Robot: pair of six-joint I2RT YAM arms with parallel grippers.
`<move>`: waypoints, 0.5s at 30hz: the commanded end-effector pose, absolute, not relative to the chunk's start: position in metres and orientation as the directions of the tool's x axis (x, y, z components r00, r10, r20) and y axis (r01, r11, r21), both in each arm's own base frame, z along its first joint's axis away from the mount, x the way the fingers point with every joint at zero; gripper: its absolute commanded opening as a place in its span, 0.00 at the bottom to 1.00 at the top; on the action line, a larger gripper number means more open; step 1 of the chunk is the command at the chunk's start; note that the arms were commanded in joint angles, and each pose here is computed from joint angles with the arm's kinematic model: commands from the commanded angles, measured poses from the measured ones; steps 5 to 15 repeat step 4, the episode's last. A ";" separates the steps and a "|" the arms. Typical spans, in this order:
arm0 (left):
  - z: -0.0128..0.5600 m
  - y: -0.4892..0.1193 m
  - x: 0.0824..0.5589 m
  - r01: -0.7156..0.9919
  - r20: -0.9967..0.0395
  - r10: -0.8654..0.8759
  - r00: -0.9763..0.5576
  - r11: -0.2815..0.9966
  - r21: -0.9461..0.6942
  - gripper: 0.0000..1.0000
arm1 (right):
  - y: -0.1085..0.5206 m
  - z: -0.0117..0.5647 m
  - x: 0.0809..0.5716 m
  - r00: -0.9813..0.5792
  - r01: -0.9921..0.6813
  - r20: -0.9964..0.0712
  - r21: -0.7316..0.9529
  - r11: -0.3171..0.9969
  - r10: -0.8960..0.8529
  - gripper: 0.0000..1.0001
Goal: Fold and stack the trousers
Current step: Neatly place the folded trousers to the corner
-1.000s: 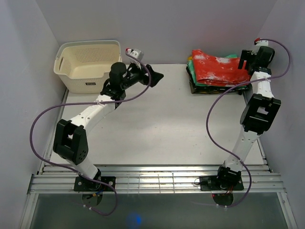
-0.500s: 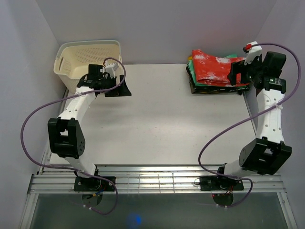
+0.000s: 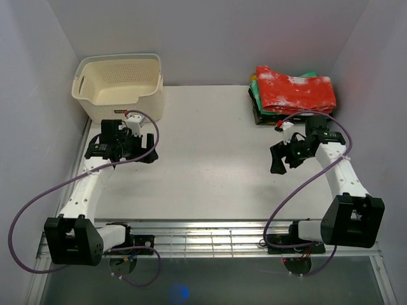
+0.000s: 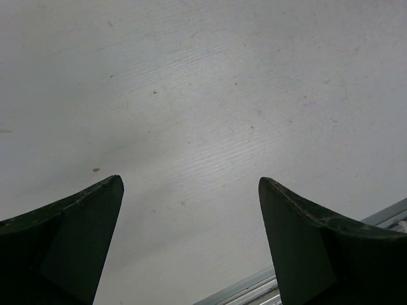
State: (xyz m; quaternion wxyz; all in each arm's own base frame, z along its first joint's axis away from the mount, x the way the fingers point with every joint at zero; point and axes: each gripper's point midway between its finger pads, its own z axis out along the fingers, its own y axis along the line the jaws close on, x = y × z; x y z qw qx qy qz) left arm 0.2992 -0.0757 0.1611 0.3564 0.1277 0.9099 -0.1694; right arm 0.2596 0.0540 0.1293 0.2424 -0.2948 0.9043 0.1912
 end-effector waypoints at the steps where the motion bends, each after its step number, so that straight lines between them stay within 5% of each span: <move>1: 0.163 -0.067 0.296 0.368 -0.716 0.160 -0.679 0.918 -0.145 0.98 | 0.060 0.136 0.255 -0.666 -0.656 -0.578 0.155 0.738 -0.471 0.90; 15: 0.170 -0.070 0.294 0.395 -0.732 0.170 -0.660 0.907 -0.145 0.98 | 0.062 0.136 0.253 -0.668 -0.653 -0.581 0.159 0.740 -0.465 0.90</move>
